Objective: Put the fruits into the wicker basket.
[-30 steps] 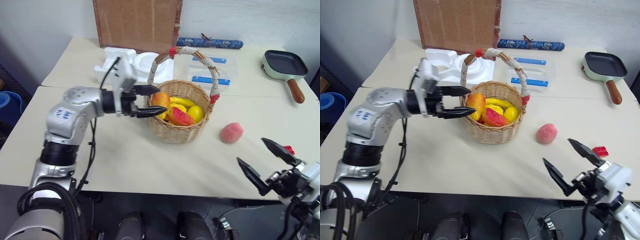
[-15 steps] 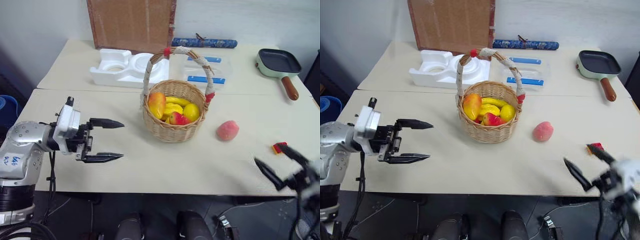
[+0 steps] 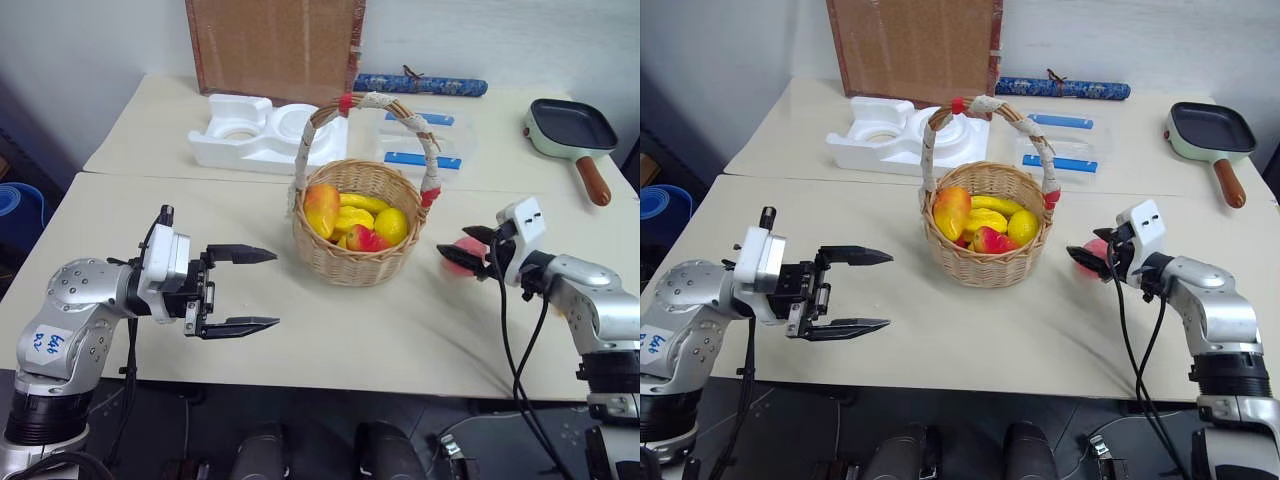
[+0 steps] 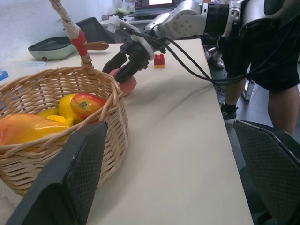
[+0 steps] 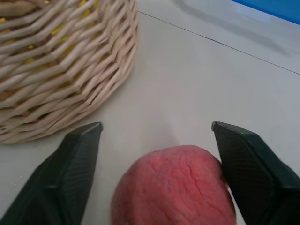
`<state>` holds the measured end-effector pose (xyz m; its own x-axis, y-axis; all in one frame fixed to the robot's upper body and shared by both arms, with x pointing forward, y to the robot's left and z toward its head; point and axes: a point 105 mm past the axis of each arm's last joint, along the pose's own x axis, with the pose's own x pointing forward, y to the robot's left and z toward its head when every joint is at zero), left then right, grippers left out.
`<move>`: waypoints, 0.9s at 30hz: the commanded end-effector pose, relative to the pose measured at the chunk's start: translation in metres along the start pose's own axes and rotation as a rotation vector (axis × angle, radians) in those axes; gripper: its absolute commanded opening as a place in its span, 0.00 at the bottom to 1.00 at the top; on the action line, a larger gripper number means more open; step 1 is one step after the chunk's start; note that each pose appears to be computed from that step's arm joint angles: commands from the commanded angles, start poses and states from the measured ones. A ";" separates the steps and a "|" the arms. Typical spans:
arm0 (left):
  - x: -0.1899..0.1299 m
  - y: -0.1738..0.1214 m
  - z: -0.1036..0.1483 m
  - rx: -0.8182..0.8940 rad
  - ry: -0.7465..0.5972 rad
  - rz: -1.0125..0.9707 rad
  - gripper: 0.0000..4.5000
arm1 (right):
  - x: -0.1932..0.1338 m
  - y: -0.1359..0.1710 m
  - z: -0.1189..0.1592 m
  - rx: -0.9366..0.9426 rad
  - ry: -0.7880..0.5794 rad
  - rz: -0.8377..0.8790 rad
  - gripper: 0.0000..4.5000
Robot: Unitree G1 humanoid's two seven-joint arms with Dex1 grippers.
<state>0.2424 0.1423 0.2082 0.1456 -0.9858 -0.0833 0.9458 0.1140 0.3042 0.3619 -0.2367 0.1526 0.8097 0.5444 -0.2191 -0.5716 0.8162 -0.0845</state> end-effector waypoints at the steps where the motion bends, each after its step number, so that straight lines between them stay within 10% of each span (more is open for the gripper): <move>1: -0.001 -0.003 0.012 0.041 -0.015 0.010 1.00 | -0.003 0.010 -0.011 0.051 0.055 0.081 0.56; 5: -0.001 -0.003 0.011 0.034 -0.015 0.018 1.00 | -0.018 0.012 -0.012 0.027 0.049 0.117 0.28; 12: 0.001 0.002 0.009 0.025 -0.021 0.017 1.00 | -0.039 0.016 0.021 0.008 -0.144 0.137 0.28; 22: 0.004 0.005 0.010 0.026 -0.028 0.003 1.00 | -0.028 0.017 0.008 -0.056 -0.056 0.103 0.91; 27: 0.005 0.005 0.011 0.024 -0.029 -0.004 1.00 | -0.021 0.013 -0.018 -0.023 0.056 0.109 0.91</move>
<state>0.2477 0.1391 0.2133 0.1528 -0.9859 -0.0688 0.9439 0.1250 0.3055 0.3338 -0.2367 0.1311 0.7289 0.6230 -0.2838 -0.6609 0.7485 -0.0543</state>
